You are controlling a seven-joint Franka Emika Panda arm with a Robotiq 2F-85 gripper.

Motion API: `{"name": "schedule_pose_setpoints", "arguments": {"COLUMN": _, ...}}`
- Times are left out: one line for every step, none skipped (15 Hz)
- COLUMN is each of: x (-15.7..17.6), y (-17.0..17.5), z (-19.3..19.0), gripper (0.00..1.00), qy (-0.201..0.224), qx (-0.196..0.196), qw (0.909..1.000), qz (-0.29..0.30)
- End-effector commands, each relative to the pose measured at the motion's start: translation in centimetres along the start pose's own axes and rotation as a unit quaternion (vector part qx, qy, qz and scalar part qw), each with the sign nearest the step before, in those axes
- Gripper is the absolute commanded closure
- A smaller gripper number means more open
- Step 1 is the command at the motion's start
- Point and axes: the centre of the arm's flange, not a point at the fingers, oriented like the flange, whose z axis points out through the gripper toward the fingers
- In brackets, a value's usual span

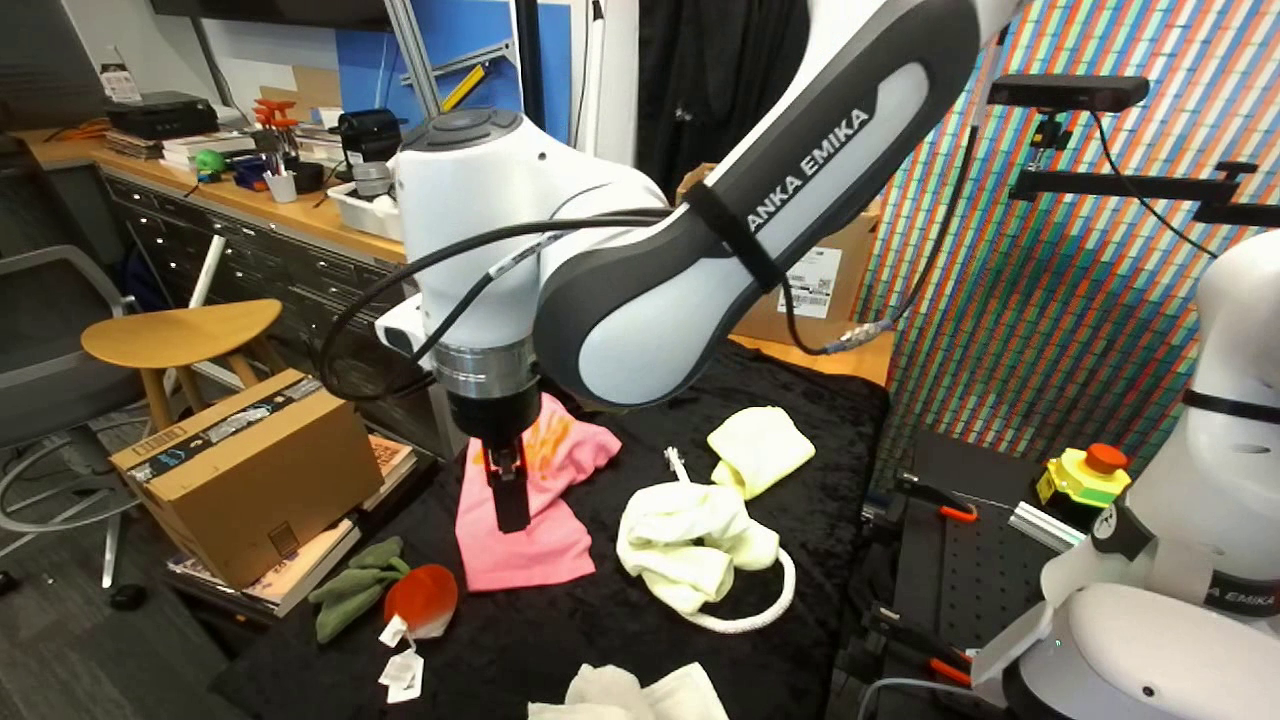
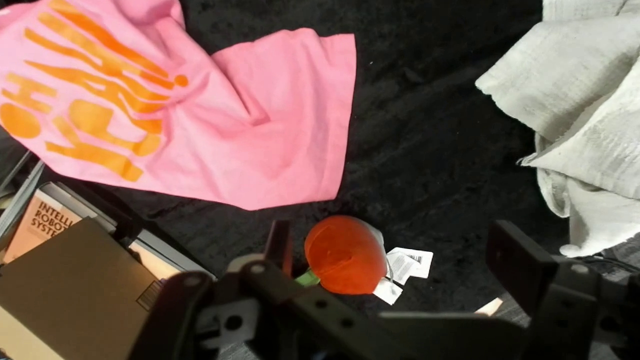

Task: Group up the objects on the table

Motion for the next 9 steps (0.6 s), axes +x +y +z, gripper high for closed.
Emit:
{"name": "schedule_pose_setpoints", "arguments": {"x": 4.3, "y": 0.5, "z": 1.8, "gripper": 0.00, "qy": -0.019, "qx": -0.010, "qw": 0.9997, "qz": 0.015}}
{"name": "schedule_pose_setpoints", "arguments": {"x": 4.7, "y": 0.3, "z": 2.4, "gripper": 0.00, "qy": -0.023, "qx": -0.012, "qw": 0.9995, "qz": 0.020}}
{"name": "schedule_pose_setpoints", "arguments": {"x": 5.2, "y": 0.1, "z": 2.8, "gripper": 0.00, "qy": -0.024, "qx": -0.015, "qw": 0.9994, "qz": 0.022}}
{"name": "schedule_pose_setpoints", "arguments": {"x": 5.9, "y": 0.0, "z": 3.5, "gripper": 0.00, "qy": -0.026, "qx": -0.020, "qw": 0.9991, "qz": 0.027}}
{"name": "schedule_pose_setpoints", "arguments": {"x": 6.5, "y": -0.2, "z": 4.0, "gripper": 0.00, "qy": -0.028, "qx": -0.024, "qw": 0.9989, "qz": 0.029}}
{"name": "schedule_pose_setpoints", "arguments": {"x": 7.3, "y": -0.2, "z": 4.6, "gripper": 0.00, "qy": -0.032, "qx": -0.031, "qw": 0.9986, "qz": 0.029}}
{"name": "schedule_pose_setpoints", "arguments": {"x": 7.8, "y": -0.3, "z": 5.0, "gripper": 0.00, "qy": -0.037, "qx": -0.035, "qw": 0.9982, "qz": 0.031}}
{"name": "schedule_pose_setpoints", "arguments": {"x": 8.6, "y": -0.2, "z": 5.4, "gripper": 0.00, "qy": -0.039, "qx": -0.040, "qw": 0.9978, "qz": 0.036}}
{"name": "schedule_pose_setpoints", "arguments": {"x": 9.0, "y": -0.3, "z": 5.3, "gripper": 0.00, "qy": -0.040, "qx": -0.044, "qw": 0.9974, "qz": 0.041}}
